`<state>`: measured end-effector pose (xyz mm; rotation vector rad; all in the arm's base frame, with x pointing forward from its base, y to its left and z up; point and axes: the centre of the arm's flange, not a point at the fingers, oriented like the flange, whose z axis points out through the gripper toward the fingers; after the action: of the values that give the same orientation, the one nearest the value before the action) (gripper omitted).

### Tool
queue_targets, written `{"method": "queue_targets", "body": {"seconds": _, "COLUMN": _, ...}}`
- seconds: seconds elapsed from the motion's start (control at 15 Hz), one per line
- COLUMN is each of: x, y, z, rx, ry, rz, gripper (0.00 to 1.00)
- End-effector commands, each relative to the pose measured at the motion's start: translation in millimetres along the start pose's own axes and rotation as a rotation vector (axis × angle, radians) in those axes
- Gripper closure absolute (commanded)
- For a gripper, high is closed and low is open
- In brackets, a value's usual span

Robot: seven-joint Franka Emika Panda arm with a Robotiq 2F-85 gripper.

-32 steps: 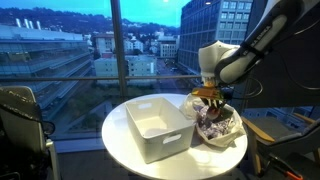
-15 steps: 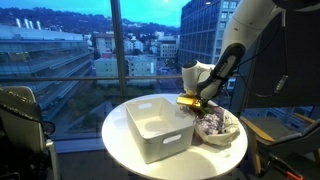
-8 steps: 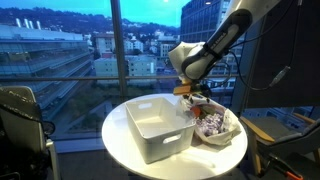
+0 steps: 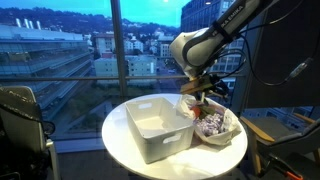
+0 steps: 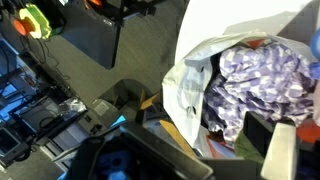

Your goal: Remove the objects from the storage container and put them in the plastic bag.

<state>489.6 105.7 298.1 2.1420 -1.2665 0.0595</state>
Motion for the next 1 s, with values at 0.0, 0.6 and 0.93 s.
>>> {"method": "queue_targets", "body": {"seconds": 0.0, "x": 9.3, "y": 16.9, "z": 49.8, "rx": -0.003, "ry": -0.031, "rz": 0.082, "gripper": 0.0}}
{"method": "queue_targets", "body": {"seconds": 0.6, "x": 26.9, "y": -16.4, "z": 143.2, "rx": 0.113, "ry": -0.129, "rz": 0.162, "gripper": 0.0}}
{"method": "queue_targets", "body": {"seconds": 0.93, "x": 24.7, "y": -23.1, "z": 175.8, "rx": 0.043, "ry": -0.143, "rz": 0.152, "gripper": 0.0}}
